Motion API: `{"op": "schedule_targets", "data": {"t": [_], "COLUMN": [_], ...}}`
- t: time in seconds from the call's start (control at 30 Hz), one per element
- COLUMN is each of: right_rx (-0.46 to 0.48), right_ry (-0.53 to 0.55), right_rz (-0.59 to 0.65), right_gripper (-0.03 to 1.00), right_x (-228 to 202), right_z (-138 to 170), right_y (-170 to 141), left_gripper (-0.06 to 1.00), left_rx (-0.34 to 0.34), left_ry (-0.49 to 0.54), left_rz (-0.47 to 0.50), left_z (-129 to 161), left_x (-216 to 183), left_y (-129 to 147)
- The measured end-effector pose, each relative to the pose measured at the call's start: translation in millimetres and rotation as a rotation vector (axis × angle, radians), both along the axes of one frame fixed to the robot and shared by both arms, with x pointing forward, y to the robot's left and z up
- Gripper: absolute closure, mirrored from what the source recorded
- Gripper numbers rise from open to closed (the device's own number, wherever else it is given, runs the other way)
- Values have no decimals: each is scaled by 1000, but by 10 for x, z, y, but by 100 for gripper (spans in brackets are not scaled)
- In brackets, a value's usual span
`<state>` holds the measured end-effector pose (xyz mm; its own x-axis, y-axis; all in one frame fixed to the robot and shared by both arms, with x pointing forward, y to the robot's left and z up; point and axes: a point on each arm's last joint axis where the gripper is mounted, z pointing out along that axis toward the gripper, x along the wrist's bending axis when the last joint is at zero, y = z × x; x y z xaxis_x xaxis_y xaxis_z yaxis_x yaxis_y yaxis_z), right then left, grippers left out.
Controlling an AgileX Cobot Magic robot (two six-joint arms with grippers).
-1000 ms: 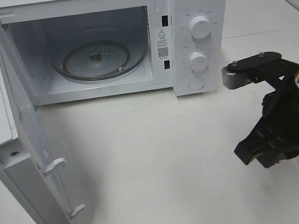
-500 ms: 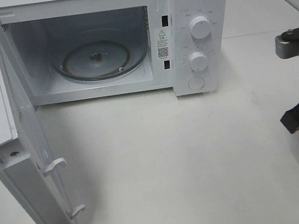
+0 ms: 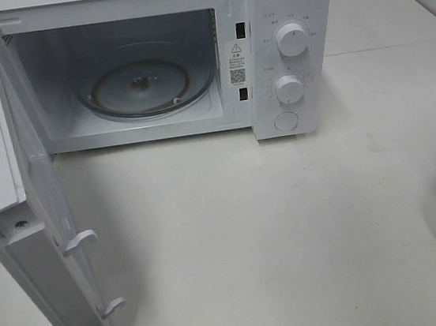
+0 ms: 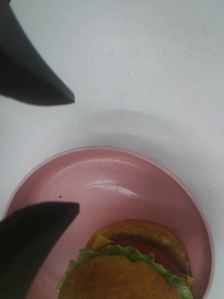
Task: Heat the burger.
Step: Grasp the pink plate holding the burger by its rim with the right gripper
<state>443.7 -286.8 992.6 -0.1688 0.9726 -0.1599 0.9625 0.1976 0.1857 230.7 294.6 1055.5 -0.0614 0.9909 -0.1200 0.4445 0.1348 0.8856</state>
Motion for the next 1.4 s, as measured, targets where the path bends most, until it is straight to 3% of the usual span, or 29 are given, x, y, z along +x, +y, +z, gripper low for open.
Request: {"op": "schedule_targets", "data": {"t": [0.03, 0.07, 0.1, 0.13, 0.17, 0.27, 0.57, 0.77, 1.4], "right_rx": [1, 1, 3, 3, 3, 4, 10, 3, 26], "right_ry": [-5, -5, -13, -13, -15, -16, -9, 83, 108], "right_rz": [1, 1, 2, 2, 3, 2, -34, -57, -61], "right_gripper": [29, 29, 15, 15, 5, 0, -2, 0, 5], "right_x": [4, 4, 11, 11, 14, 14, 13, 24, 267], "right_z": [1, 1, 2, 2, 3, 3, -22, -266, -709], "right_y": [1, 1, 3, 3, 3, 3, 3, 7, 60], "left_gripper": [-4, -4, -4, -4, -4, -4, -4, -4, -4], "left_rx": [0, 0, 0, 0, 0, 0, 0, 0, 0], "left_ry": [0, 0, 0, 0, 0, 0, 0, 0, 0], "left_rz": [0, 0, 0, 0, 0, 0, 0, 0, 0], "left_z": [0, 0, 0, 0, 0, 0, 0, 0, 0], "left_x": [0, 0, 0, 0, 0, 0, 0, 0, 0], "left_y": [0, 0, 0, 0, 0, 0, 0, 0, 0]}}
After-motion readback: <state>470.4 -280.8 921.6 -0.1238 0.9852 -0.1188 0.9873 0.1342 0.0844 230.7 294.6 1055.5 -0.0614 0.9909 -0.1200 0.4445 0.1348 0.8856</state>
